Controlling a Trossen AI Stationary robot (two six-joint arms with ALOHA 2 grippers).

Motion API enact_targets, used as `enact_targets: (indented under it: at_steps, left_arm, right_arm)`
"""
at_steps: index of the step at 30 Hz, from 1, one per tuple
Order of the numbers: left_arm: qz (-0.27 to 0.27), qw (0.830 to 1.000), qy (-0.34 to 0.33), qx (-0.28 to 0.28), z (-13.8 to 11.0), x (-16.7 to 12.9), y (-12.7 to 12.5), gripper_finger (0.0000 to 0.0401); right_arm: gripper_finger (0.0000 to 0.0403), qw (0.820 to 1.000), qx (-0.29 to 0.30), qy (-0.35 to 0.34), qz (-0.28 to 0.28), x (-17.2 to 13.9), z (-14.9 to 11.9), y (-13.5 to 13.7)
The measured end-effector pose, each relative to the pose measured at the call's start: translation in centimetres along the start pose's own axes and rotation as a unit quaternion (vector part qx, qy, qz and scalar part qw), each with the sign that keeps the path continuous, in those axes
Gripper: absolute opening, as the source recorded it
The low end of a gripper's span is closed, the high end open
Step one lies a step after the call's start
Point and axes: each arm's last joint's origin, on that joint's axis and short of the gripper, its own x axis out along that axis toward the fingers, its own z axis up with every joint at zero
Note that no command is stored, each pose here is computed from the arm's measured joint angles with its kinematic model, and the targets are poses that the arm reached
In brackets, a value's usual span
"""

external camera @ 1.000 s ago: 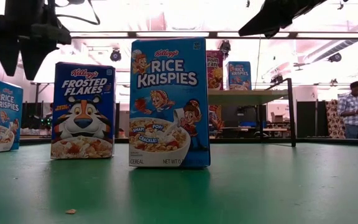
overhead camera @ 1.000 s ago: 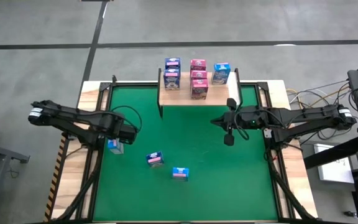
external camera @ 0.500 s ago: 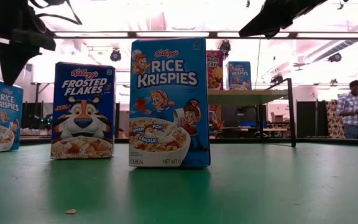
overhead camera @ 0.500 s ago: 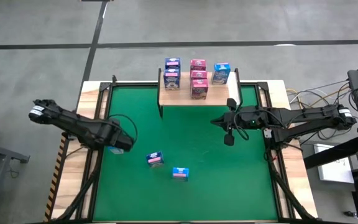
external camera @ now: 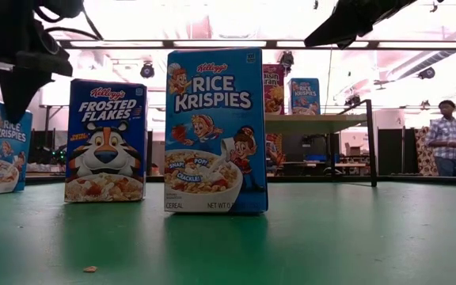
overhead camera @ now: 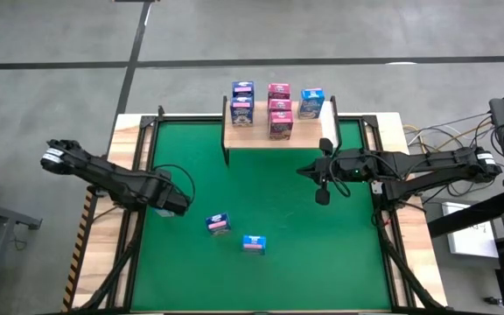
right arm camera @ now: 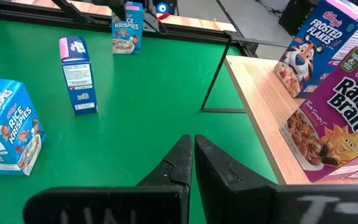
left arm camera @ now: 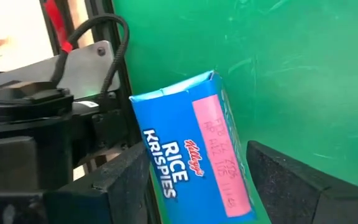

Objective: Stack cereal on shelf
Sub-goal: Put the left light blue cereal on the shelf aligned with the other light blue cereal box

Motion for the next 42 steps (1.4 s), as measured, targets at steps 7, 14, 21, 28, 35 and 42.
enact_targets:
  at_steps: [7, 14, 21, 28, 35, 42]
  left_arm:
    - [-0.007, 1.000, 0.002, 0.005, 0.0, 0.0, -0.1, 0.0203]
    - [-0.020, 1.000, 0.004, 0.005, 0.0, -0.5, -0.3, 0.0157]
    - [-0.108, 0.991, -0.003, 0.079, 0.5, -4.2, -1.5, 0.0148]
    - [-0.252, 0.921, -0.173, 0.241, 1.7, -10.8, -5.5, 0.0148]
    - [-0.299, 0.798, -0.345, 0.394, 3.8, -17.1, -11.5, 0.0148]
    - [-0.233, 0.737, -0.408, 0.487, 7.1, -20.4, -16.3, 0.0148]
  right_arm:
    - [0.0009, 1.000, 0.000, 0.000, 0.000, 0.0, 0.0, 0.0]
    - [0.0009, 1.000, 0.005, 0.000, 0.000, 0.0, 0.0, 0.0]
    - [0.0009, 1.000, 0.001, 0.024, 0.003, -1.1, -0.7, -0.1]
    - [0.0009, 1.000, 0.006, -0.009, 0.004, -3.0, -1.6, -0.3]
    - [0.0009, 0.999, 0.010, -0.035, 0.019, -4.3, -2.3, -0.4]
    - [0.0009, 0.997, 0.007, -0.056, 0.053, -5.0, -2.7, -0.2]
